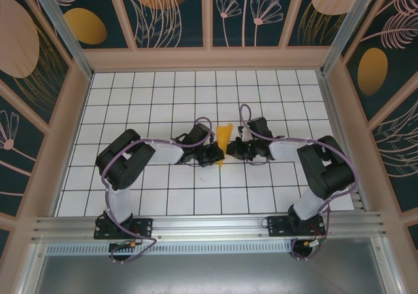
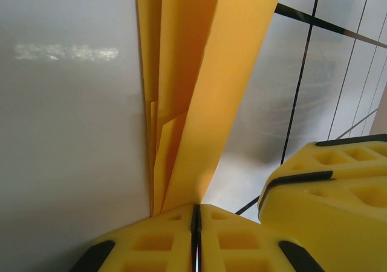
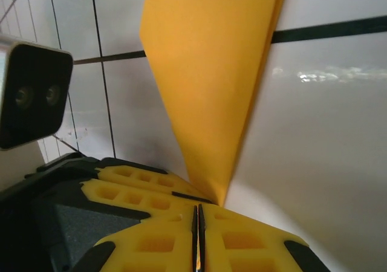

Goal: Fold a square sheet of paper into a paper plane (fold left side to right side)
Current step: Fold the wing for the fifth time at the center of the table.

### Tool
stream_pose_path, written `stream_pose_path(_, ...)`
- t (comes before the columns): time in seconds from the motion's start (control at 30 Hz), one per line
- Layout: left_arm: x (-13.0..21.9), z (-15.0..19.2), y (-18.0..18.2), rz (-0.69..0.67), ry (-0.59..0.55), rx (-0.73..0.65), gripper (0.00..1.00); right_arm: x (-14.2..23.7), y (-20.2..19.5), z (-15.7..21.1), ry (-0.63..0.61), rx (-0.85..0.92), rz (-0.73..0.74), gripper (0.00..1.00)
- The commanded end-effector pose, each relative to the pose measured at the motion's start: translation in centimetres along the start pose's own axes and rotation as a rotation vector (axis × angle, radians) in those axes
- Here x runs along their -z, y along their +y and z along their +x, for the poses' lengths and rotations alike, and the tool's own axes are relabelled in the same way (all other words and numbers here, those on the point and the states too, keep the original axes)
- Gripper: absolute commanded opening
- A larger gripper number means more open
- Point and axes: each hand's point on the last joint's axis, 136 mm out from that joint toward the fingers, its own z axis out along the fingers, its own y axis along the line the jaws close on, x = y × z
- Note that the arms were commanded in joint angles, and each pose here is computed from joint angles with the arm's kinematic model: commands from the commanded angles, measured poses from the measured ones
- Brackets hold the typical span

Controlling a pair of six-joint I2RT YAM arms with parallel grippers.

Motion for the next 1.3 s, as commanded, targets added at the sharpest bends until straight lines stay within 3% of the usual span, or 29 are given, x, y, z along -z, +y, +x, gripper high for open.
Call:
stream_pose_path(0.0,-0.6,2.3,5.0,-0.165,0.053,0.04,0.12,-0.6,0.8,-0.9,-0.033,0.003,-0.035,0.13)
stream_pose_path(0.43,-0.8,2.4,4.9,-0.163,0.057,0.036,0.11,-2.7,0.7,-2.1,-0.02,0.0,0.009,0.13)
stream_pose_path(0.73,-0.9,2.3,4.7,-0.16,0.059,0.031,0.11,-0.1,0.9,-4.6,-0.089,-0.008,-0.017,0.13)
stream_pose_path(1.27,-0.9,2.2,4.5,-0.157,0.058,0.028,0.11,-3.2,1.4,-4.3,-0.037,-0.047,0.001,0.13)
